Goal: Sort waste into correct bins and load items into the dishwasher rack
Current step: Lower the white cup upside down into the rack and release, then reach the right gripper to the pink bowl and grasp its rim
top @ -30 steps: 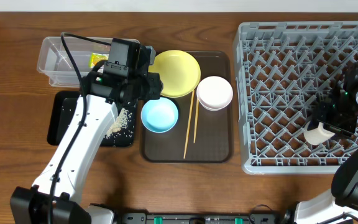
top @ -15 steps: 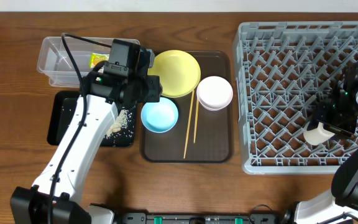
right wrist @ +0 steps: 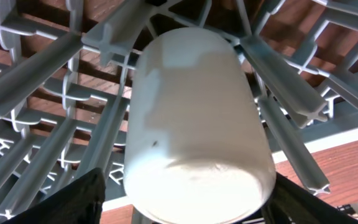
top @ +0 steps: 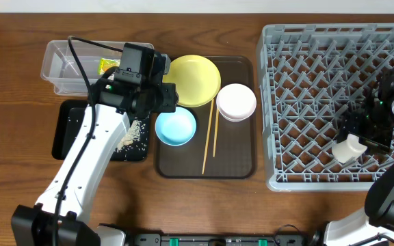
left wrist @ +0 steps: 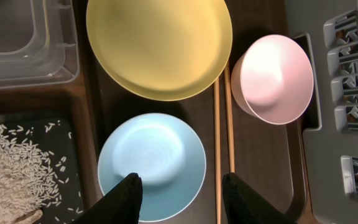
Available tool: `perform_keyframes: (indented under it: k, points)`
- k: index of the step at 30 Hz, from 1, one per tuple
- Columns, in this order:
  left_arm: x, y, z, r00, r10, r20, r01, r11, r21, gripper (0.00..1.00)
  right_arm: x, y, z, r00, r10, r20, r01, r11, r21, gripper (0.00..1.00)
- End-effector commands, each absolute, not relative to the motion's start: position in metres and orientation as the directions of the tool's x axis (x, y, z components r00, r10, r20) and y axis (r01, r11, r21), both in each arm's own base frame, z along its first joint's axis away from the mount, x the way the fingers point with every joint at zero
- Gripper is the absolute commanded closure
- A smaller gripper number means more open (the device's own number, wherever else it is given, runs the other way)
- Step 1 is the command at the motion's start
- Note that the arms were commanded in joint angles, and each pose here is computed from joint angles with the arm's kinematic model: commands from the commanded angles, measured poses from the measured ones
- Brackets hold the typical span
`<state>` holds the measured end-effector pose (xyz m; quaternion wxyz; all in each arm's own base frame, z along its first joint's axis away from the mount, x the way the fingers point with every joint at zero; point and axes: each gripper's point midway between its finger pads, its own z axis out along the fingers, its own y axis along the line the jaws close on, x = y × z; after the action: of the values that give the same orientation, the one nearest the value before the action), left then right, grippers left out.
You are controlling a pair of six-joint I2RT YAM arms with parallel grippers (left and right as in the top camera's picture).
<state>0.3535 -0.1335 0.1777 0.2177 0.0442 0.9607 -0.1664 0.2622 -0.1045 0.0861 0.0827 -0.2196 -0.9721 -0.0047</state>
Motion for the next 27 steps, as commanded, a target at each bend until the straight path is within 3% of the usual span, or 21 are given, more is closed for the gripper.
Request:
perform_keyframes:
  k: [1, 7, 12, 13, 14, 18, 22, 27]
  points:
    - [0.355, -0.131, 0.182, -0.894, 0.018, -0.448, 0.162, 0.944, -0.286, 0.55, 0.266, -0.106, 0.090, -0.888, 0.434, 0.150, 0.436, 0.900, -0.022, 0.23]
    - [0.355, -0.131, 0.182, -0.894, 0.019, -0.448, 0.163, 0.944, -0.286, 0.55, 0.272, -0.108, 0.107, -0.895, 0.437, 0.086, 0.438, 0.899, -0.018, 0.23]
    - [0.355, -0.131, 0.182, -0.894, 0.019, -0.447, 0.162, 0.945, -0.285, 0.53, 0.292, -0.108, 0.161, -0.905, 0.411, -0.108, 0.411, 0.911, 0.022, 0.17]
    - [0.355, -0.131, 0.182, -0.895, 0.018, -0.447, 0.162, 0.945, -0.286, 0.50, 0.299, -0.102, 0.173, -0.911, 0.384, -0.153, 0.379, 0.923, 0.059, 0.11]
    - [0.354, -0.131, 0.181, -0.895, 0.019, -0.445, 0.162, 0.945, -0.285, 0.49, 0.310, -0.088, 0.191, -0.917, 0.334, -0.219, 0.311, 0.941, 0.133, 0.01]
    - [0.353, -0.130, 0.180, -0.900, 0.019, -0.436, 0.158, 0.946, -0.285, 0.47, 0.341, -0.033, 0.249, -0.875, 0.164, -0.456, 0.014, 0.949, 0.314, 0.01]
    - [0.347, -0.110, 0.171, -0.918, -0.072, -0.390, 0.017, 0.975, -0.221, 0.45, 0.364, 0.017, 0.281, -0.788, 0.018, -0.615, -0.215, 0.928, 0.304, 0.01]
    - [0.338, -0.084, 0.166, -0.923, -0.173, -0.344, -0.119, 0.978, -0.173, 0.44, 0.380, 0.079, 0.289, -0.697, -0.170, -0.697, -0.431, 0.876, 0.218, 0.01]
